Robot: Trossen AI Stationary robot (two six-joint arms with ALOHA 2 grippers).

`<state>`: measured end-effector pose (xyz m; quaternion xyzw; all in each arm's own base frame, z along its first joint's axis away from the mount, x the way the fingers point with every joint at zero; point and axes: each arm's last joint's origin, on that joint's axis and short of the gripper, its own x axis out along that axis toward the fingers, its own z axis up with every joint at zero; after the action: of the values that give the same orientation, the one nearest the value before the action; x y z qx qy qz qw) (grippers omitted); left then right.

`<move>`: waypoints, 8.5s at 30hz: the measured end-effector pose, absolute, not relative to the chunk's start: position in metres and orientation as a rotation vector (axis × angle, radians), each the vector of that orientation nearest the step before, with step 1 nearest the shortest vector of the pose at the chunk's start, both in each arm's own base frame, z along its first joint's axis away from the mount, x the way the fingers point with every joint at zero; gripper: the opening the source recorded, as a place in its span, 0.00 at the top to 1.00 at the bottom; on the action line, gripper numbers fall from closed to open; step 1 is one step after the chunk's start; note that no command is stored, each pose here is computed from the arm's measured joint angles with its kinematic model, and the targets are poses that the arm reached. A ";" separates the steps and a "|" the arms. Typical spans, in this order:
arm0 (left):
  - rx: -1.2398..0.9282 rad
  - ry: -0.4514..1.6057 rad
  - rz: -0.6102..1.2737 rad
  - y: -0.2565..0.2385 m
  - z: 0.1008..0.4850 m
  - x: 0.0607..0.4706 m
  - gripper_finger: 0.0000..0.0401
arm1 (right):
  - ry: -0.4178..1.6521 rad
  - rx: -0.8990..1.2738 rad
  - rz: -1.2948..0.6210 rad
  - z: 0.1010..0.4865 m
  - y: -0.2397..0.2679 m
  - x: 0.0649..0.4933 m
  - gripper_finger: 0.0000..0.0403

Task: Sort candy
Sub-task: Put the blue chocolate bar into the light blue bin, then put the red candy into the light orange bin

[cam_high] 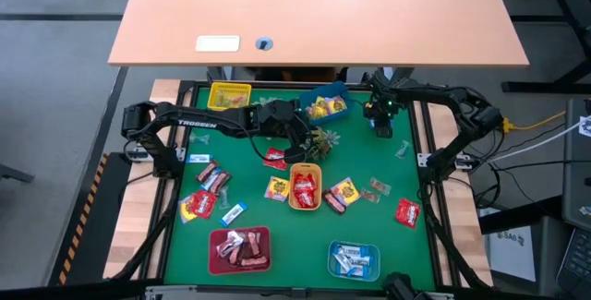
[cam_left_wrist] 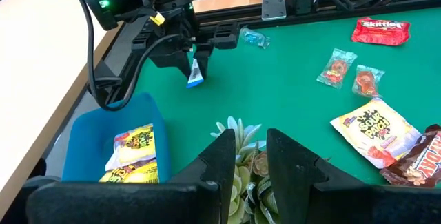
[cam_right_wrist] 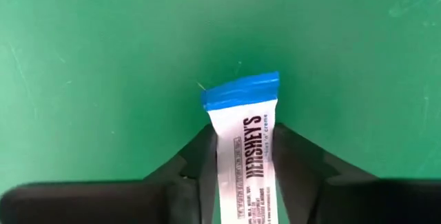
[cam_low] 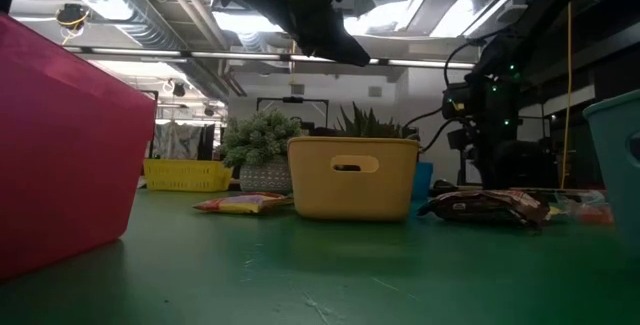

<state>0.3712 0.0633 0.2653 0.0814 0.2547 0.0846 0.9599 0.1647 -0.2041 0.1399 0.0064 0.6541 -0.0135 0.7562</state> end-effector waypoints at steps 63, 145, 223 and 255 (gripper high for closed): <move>-0.011 0.362 0.052 -0.001 0.225 0.230 0.82 | 1.682 0.333 0.258 0.237 0.003 0.263 0.71; -0.002 0.366 0.021 -0.009 0.224 0.229 0.82 | 1.915 0.095 -0.022 0.130 0.135 0.162 0.41; -0.020 0.403 0.159 -0.006 0.220 0.228 0.67 | 0.851 -0.253 0.183 0.270 0.073 0.354 0.67; 0.000 0.753 0.419 0.011 0.141 0.252 0.67 | 0.872 -0.247 0.197 0.269 0.073 0.353 0.51</move>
<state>0.2520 0.0110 0.1406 0.0000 0.3650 0.2029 0.9086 0.3529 0.0730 0.2691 -0.1191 0.4206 0.0950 0.8943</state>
